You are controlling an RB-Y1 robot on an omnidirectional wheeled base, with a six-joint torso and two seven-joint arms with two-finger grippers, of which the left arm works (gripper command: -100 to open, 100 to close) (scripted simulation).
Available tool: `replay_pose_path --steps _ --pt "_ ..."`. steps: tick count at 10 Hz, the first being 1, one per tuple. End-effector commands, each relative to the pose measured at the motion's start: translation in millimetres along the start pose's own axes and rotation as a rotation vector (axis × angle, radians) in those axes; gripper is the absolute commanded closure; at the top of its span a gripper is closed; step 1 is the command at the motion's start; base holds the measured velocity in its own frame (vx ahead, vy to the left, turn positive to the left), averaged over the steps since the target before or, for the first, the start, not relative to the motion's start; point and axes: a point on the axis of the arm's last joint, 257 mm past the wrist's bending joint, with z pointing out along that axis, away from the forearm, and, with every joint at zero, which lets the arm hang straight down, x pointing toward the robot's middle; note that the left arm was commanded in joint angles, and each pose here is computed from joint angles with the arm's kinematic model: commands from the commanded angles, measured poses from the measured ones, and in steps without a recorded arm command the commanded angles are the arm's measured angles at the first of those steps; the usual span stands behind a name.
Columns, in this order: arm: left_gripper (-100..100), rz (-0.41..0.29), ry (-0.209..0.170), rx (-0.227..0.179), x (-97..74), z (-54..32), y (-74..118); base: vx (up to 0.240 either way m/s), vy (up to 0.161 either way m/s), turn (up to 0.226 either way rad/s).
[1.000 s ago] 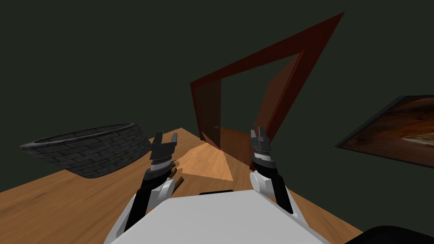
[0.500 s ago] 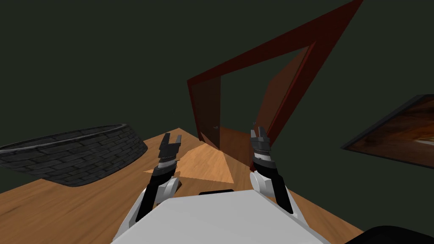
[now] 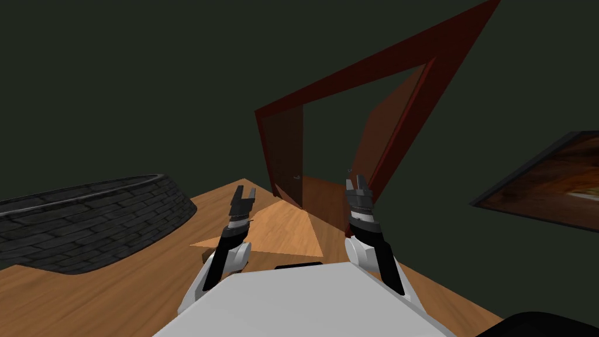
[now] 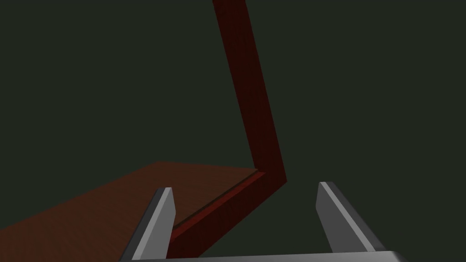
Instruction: Push the door open
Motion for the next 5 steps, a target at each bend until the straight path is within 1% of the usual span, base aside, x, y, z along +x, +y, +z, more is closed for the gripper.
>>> replay_pose_path --steps 1,5 --pt "-100 -0.009 0.004 -0.023 1.9 -4.0 13.8 0.099 0.016 -0.057" --pt "-100 -0.03 0.017 -0.077 10.2 -10.8 50.1 0.096 0.025 -0.064"
